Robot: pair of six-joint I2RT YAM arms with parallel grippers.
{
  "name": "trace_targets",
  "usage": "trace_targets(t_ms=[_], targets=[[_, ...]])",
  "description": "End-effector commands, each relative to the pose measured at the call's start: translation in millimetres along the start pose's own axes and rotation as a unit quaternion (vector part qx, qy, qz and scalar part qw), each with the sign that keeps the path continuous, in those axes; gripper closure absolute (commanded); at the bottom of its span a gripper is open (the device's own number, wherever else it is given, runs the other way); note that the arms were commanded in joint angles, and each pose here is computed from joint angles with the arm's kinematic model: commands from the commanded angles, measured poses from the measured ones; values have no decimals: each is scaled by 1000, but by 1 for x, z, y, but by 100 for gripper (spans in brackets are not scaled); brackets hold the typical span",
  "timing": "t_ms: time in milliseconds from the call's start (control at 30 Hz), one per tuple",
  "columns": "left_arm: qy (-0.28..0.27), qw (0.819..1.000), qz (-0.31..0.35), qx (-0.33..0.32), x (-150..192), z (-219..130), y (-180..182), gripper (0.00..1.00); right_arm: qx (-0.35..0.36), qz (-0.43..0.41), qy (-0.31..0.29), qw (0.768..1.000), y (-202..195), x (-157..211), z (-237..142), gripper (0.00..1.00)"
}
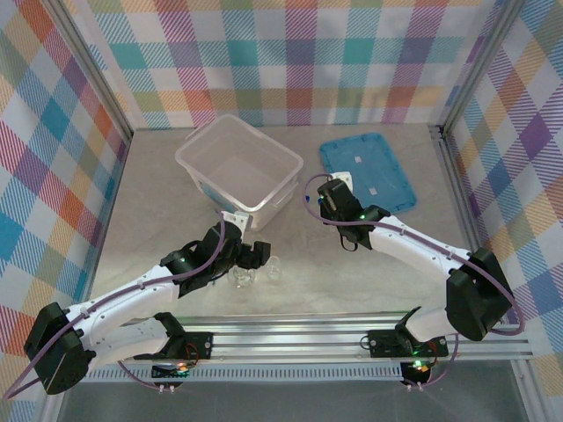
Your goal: Organize the chemistry lab equipment
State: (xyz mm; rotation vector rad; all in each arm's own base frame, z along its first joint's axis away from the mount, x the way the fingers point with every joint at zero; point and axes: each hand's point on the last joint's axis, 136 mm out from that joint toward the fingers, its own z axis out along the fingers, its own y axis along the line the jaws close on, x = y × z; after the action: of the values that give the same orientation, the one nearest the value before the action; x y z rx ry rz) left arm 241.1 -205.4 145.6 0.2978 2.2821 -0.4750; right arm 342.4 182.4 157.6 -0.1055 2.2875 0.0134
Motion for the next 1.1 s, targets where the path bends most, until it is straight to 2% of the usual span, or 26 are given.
trace_targets(t_ms=[0,200,467,800,933,1067], targets=[[1,1000,-11,3,1,2,2,15,4,5,-7,1000,-5,-3,-4,73],[0,1000,-13,5,1,4,0,15,1,4,-15,1000,-7,-10,-13,71],[6,1000,-11,8,3,5,-1,15,-9,8,-43,999,-14,-32,-42,68],[1,1000,-6,0,-5,-1,1,14,-27,18,-55,998,-24,-40,-77,67],[38,999,3,-24,3,1,7,14,-78,0,-18,997,-8,-31,-86,62],[53,998,8,-43,11,0,15,15,-113,-13,23,993,5,-10,-88,61]])
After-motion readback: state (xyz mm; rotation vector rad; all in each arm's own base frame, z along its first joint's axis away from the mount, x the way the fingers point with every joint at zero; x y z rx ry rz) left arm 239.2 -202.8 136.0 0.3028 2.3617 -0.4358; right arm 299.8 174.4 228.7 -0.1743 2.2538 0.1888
